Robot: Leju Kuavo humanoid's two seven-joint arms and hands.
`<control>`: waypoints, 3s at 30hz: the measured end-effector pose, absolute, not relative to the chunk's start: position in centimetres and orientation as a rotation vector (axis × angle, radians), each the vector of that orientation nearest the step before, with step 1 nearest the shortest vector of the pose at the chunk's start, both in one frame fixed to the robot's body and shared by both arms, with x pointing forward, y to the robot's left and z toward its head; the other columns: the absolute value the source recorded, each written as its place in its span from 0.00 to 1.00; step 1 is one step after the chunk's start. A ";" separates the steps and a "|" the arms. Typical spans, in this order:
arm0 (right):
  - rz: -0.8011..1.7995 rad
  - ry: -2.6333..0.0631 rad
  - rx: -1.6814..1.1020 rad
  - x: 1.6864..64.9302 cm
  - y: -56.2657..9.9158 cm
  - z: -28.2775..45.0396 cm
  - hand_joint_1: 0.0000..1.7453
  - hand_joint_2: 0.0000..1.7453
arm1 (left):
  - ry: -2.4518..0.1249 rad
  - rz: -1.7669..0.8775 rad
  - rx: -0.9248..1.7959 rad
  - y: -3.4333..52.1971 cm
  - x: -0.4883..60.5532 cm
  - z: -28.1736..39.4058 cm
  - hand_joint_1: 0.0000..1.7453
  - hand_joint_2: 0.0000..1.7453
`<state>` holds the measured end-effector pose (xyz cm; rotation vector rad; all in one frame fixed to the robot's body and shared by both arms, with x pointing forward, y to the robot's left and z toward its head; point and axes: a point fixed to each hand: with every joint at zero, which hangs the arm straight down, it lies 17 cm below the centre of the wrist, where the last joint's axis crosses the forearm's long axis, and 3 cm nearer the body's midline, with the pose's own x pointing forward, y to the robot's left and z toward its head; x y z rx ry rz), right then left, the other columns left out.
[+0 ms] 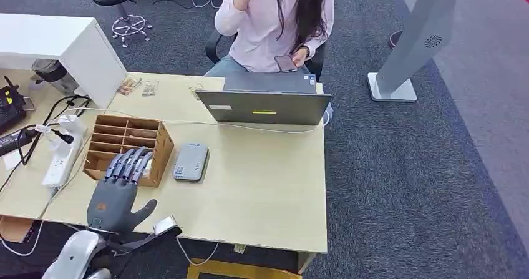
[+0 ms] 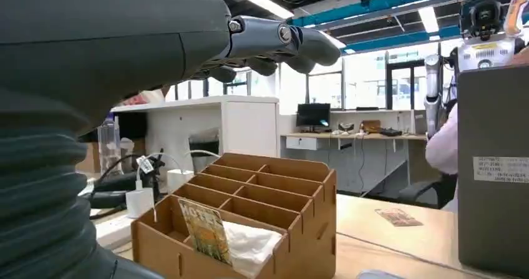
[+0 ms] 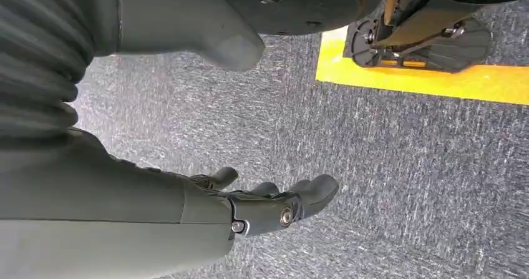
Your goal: Pass the card to the sensor for recognition and then transmit it.
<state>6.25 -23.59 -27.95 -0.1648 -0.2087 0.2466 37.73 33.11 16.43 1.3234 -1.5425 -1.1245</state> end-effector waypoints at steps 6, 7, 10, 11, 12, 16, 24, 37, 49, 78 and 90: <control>0.243 -0.209 -0.161 6.2 -23.6 -28.0 0.00 1.00 | -1.299 -1.200 1.224 36.7 38.3 12.6 0.00 1.00; 0.243 -0.210 -0.159 6.3 -23.5 -27.9 0.00 1.00 | -1.270 -1.204 1.224 37.8 38.5 12.4 0.00 1.00; 0.244 -0.209 -0.153 6.2 -23.4 -28.0 0.00 1.00 | -1.231 -1.197 1.245 39.9 39.4 12.7 0.00 1.00; 0.245 -0.207 -0.150 6.2 -23.4 -28.0 0.00 1.00 | -1.224 -1.193 1.251 40.3 39.8 12.8 0.00 1.00; 0.245 -0.206 -0.149 6.2 -23.4 -28.0 0.00 1.00 | -1.218 -1.189 1.259 40.8 40.2 13.0 0.00 1.00; 0.246 -0.200 -0.146 6.1 -23.3 -28.0 0.00 1.00 | -1.201 -1.175 1.273 41.7 41.6 13.3 0.00 1.00; 0.252 -0.197 -0.133 6.0 -23.1 -28.0 0.00 1.00 | -1.147 -1.154 1.298 43.7 43.2 13.3 0.00 1.00; 0.253 -0.199 -0.131 6.0 -23.1 -28.0 0.00 1.00 | -1.091 -1.147 1.296 45.0 44.0 12.2 0.00 1.00; 0.256 -0.199 -0.129 6.0 -23.1 -28.0 0.00 1.00 | -1.067 -1.150 1.285 45.4 44.0 11.2 1.00 1.00; 0.266 -0.207 -0.133 6.1 -23.3 -28.0 0.00 1.00 | -1.186 -1.124 1.316 44.3 44.3 13.0 1.00 1.00; 0.236 -0.216 -0.134 6.3 -23.4 -28.0 0.00 1.00 | -1.465 -1.117 1.407 39.8 45.7 24.7 1.00 1.00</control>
